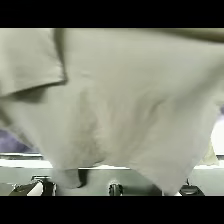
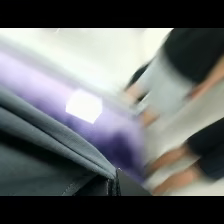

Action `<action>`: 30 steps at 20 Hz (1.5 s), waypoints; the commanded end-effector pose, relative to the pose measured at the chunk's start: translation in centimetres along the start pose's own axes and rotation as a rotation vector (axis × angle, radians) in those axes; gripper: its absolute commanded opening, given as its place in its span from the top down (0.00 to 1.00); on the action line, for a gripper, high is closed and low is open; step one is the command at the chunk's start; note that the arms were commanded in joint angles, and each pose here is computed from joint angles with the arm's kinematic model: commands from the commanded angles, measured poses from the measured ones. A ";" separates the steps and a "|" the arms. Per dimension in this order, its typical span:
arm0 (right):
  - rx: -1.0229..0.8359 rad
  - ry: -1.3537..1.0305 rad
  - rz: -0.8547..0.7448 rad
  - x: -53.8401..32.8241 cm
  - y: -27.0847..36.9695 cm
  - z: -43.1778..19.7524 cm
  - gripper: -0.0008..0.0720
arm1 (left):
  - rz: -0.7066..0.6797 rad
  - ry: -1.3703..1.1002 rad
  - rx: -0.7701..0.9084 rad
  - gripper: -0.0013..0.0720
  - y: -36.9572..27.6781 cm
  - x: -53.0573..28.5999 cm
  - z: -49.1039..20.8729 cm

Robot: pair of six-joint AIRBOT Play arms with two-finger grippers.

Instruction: Fold the shirts.

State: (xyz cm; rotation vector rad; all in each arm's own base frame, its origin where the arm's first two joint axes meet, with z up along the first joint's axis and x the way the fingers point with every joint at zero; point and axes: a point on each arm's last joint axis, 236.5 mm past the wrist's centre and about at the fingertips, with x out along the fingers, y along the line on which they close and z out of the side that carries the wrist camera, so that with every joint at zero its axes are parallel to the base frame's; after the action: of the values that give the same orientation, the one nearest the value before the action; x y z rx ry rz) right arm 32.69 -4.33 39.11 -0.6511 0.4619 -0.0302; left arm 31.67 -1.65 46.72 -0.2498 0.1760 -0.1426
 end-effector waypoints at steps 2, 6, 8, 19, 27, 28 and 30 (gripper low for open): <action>-0.052 0.408 0.366 15.4 10.2 -7.8 0.91 | 0.121 0.516 -0.126 0.95 9.1 10.8 -16.7; 0.029 0.528 0.578 28.4 20.5 -13.2 0.91 | 0.176 0.784 -0.253 0.94 15.1 19.0 -31.8; 0.116 0.533 0.587 32.6 23.5 -14.8 0.91 | 0.142 0.800 -0.264 0.94 16.2 23.0 -35.7; 0.176 0.588 0.602 33.2 24.9 -16.1 0.91 | 0.044 0.771 -0.221 0.94 17.8 26.8 -36.7; 0.092 0.955 0.917 26.3 32.1 -25.4 0.91 | 0.102 1.380 -0.301 0.95 18.0 14.0 -48.8; 0.106 0.951 0.933 26.3 32.6 -25.3 0.91 | 0.108 1.394 -0.316 0.95 18.0 13.6 -49.4; 0.144 0.926 0.924 26.9 33.0 -24.7 0.88 | 0.108 1.403 -0.324 0.94 17.9 13.4 -49.8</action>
State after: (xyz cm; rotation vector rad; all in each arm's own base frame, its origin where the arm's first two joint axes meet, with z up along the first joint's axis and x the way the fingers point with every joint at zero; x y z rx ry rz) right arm 43.24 2.16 -7.68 -0.2442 1.5871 0.4993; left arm 39.77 2.15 -6.28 -0.4097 1.5247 -0.1593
